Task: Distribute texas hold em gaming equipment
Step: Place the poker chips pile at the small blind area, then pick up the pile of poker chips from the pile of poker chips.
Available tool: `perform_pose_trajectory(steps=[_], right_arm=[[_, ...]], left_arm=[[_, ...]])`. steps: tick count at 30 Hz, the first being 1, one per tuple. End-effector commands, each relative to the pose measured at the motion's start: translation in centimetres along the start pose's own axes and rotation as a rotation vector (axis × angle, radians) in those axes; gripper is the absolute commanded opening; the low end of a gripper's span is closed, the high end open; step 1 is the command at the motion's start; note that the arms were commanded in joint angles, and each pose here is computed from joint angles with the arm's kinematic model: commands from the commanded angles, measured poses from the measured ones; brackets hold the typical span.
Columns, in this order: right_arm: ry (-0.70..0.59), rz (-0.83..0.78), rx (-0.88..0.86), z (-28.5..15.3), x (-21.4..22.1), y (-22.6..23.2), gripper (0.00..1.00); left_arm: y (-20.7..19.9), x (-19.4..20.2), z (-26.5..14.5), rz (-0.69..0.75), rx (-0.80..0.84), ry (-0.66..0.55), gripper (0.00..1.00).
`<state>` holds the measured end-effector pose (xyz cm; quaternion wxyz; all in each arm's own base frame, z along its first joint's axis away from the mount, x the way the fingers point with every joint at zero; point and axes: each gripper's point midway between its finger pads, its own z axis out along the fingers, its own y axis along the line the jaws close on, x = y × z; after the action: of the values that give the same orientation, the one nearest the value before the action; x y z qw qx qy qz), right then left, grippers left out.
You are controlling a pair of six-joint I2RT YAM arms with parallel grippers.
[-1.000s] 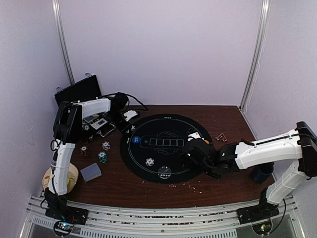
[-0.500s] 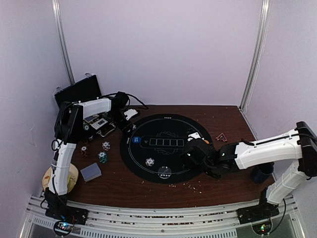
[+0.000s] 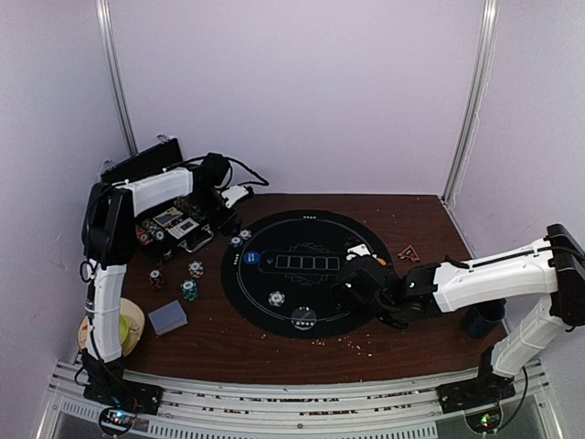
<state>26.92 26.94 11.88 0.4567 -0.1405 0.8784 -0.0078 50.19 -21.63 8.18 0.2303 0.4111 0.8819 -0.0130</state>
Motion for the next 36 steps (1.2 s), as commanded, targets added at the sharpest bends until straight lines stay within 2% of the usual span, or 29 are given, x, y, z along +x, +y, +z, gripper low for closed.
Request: perform_pose_trajectory(steps=[1,7,12,17,24,36], right_arm=[[-0.018,0.018,0.031,-0.1,-0.3,-0.8,1.00],[-0.012,0.013,0.026,0.0,-0.3,-0.7,1.00],[-0.011,0.015,0.021,-0.1,-0.3,-0.6,1.00],[-0.014,0.021,0.018,-0.2,-0.4,-0.6,1.00],[-0.009,0.018,0.016,-0.1,-0.3,-0.5,1.00],[-0.003,0.010,0.016,0.2,0.0,-0.3,1.00]], left_arm=[[0.1,-0.9,-7.0,0.015,-0.050,-0.081,0.81],[-2.2,5.3,-10.1,0.035,-0.076,-0.042,0.97],[-5.5,11.6,-11.0,0.026,-0.042,0.003,0.98],[-7.6,15.4,-12.2,0.033,-0.035,0.007,0.98],[-8.8,17.3,-11.6,0.037,-0.009,0.024,0.98],[-8.5,17.3,-8.9,0.037,0.032,0.078,0.97]])
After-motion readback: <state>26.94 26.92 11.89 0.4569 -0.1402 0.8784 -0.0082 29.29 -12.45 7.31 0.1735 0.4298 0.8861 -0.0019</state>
